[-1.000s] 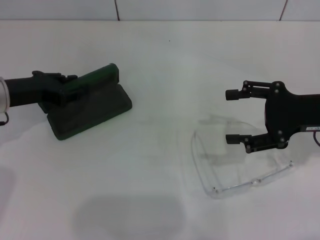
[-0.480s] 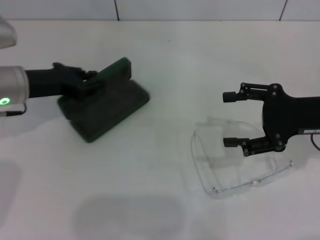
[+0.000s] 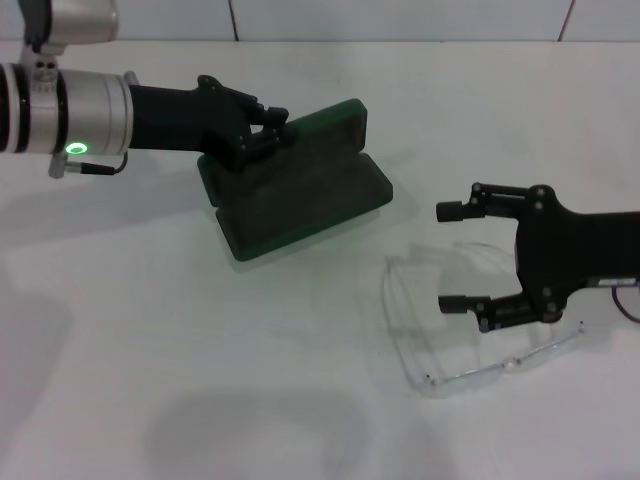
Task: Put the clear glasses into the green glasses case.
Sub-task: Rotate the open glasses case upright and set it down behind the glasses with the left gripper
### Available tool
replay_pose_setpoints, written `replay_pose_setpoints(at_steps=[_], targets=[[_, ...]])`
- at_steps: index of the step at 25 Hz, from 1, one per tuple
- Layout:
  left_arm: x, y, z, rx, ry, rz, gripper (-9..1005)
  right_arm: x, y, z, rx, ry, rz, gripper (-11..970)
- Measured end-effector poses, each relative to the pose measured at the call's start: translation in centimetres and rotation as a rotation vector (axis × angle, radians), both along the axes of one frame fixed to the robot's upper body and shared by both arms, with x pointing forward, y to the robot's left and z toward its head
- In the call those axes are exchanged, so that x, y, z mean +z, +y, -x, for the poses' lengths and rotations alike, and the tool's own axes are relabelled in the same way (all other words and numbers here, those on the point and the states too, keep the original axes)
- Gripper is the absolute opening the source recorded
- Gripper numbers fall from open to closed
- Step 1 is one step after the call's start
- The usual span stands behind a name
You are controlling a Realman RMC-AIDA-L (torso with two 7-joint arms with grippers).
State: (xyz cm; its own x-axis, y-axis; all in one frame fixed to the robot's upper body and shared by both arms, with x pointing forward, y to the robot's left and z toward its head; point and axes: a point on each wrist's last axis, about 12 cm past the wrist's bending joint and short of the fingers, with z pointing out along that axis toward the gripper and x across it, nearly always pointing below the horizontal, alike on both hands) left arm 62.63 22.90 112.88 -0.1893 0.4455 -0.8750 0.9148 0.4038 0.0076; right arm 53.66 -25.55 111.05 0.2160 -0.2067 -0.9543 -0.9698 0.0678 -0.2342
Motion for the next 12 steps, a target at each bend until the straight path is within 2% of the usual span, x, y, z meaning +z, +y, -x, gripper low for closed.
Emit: replay_pose_setpoints(at_steps=[7, 12], targets=[[0.7, -1.0, -0.6, -0.051, -0.028, -0.03, 223, -0.3, -0.1, 0.5, 0.001, -0.015, -0.003, 840], [1.0, -3.1, -0.7, -0.165, -0.108, -0.039, 236, -0.5, 0.2, 0.7, 0.013, -0.016, -0.015, 840]])
